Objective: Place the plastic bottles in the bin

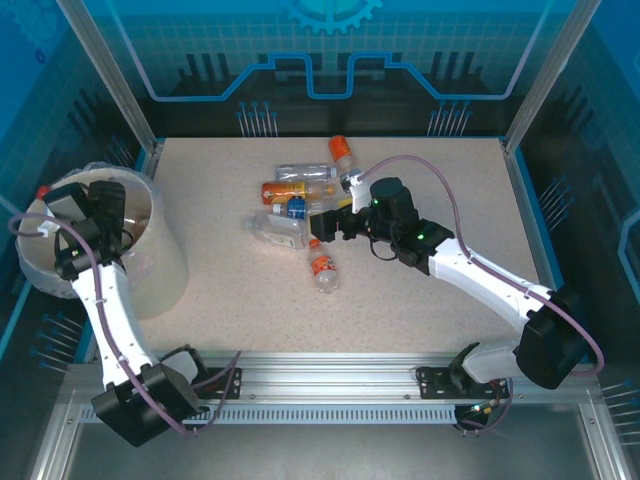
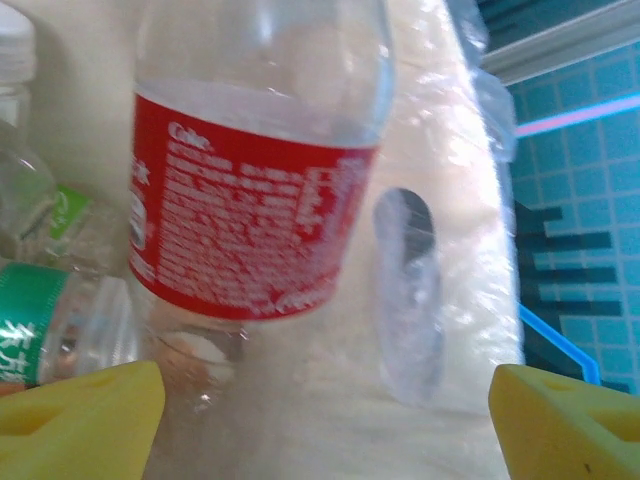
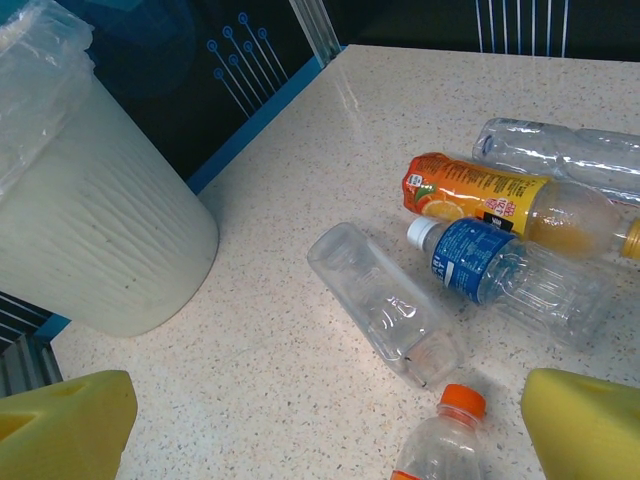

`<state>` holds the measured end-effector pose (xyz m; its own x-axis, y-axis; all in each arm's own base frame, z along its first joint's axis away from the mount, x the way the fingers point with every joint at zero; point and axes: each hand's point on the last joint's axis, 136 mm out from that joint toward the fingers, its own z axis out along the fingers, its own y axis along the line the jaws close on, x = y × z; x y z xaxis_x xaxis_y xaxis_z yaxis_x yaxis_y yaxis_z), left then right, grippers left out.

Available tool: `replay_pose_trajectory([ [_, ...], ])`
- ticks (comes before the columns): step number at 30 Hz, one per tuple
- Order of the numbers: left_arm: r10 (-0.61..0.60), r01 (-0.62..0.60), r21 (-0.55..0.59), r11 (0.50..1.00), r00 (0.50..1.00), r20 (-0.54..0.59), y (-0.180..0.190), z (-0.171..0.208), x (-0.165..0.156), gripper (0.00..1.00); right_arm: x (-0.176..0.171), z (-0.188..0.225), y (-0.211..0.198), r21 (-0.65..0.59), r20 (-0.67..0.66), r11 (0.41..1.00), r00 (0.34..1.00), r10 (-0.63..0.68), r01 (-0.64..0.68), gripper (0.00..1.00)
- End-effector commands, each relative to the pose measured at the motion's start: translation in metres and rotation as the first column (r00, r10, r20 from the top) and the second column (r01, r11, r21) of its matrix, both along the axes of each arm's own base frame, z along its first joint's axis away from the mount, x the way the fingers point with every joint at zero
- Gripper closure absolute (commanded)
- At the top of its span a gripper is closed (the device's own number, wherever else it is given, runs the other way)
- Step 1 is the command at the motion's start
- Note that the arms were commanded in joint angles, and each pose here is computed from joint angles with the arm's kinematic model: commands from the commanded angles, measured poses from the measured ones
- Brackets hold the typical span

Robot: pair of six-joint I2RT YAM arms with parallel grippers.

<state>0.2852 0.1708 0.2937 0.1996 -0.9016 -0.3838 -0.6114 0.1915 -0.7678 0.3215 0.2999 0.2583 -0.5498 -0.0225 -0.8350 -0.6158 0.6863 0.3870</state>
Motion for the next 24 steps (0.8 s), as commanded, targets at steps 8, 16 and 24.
replay_pose_trajectory([
  [8,-0.182,0.178,0.046,0.983,0.974,0.132,-0.054,0.053,0.012,0.01,0.002,-0.062,-0.033,-0.11,-0.135,0.972,0.966,-0.219,0.205,0.0],
  [16,-0.336,0.314,0.124,0.941,0.909,0.246,-0.099,0.087,0.02,0.01,-0.03,-0.118,-0.028,-0.284,-0.213,0.947,0.953,-0.214,0.149,0.0],
  [24,-0.678,0.631,0.251,0.735,0.676,0.287,-0.193,0.113,0.038,0.01,-0.061,-0.171,-0.013,-0.407,-0.319,0.912,0.926,-0.202,0.059,0.0],
])
